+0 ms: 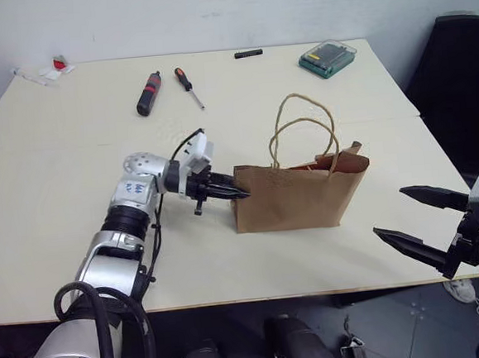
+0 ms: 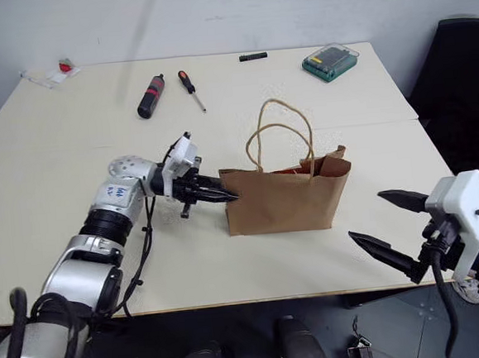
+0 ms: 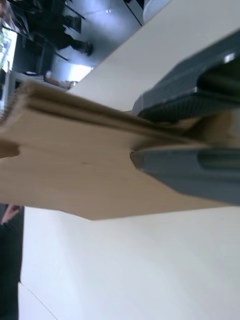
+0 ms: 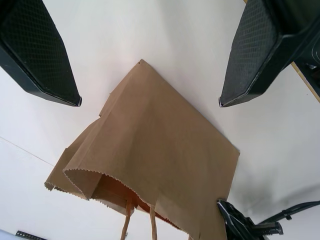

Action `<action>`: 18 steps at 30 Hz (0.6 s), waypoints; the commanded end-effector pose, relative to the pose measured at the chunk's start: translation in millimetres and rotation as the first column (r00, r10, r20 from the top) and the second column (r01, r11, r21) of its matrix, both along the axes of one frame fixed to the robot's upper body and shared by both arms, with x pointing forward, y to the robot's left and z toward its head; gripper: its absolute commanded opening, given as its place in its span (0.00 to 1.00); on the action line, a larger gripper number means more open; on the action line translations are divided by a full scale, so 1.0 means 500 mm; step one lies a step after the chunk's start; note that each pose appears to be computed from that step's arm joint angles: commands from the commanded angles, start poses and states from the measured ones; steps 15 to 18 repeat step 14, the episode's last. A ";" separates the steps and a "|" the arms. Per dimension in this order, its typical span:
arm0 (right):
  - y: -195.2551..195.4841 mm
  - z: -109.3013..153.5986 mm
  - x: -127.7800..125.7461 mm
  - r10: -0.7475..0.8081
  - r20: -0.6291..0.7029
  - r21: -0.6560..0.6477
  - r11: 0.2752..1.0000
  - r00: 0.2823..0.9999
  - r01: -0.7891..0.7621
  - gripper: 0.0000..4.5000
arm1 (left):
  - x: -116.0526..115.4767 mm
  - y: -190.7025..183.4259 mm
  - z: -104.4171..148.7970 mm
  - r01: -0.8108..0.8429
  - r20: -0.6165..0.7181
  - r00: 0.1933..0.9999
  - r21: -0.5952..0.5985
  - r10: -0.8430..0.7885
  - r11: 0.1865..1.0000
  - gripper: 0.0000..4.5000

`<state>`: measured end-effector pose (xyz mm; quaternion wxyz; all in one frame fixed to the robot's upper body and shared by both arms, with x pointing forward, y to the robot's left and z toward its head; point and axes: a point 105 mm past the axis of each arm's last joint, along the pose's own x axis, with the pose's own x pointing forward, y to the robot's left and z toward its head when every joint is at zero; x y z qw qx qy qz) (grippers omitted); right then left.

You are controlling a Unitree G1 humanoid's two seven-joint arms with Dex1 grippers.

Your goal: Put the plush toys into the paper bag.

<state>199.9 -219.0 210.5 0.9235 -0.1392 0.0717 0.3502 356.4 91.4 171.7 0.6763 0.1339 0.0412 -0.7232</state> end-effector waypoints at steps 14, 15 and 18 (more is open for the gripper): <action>-0.076 0.104 0.027 0.187 -0.052 0.115 0.977 0.981 -0.180 1.00 | -0.209 0.257 0.201 -0.393 -0.093 0.917 -0.044 0.388 0.919 0.99; -0.076 0.104 0.027 0.187 -0.052 0.115 0.977 0.981 -0.180 1.00 | -0.209 0.257 0.201 -0.393 -0.093 0.917 -0.044 0.388 0.919 0.99; -0.076 0.104 0.027 0.187 -0.052 0.115 0.977 0.981 -0.180 1.00 | -0.209 0.257 0.201 -0.393 -0.093 0.917 -0.044 0.388 0.919 0.99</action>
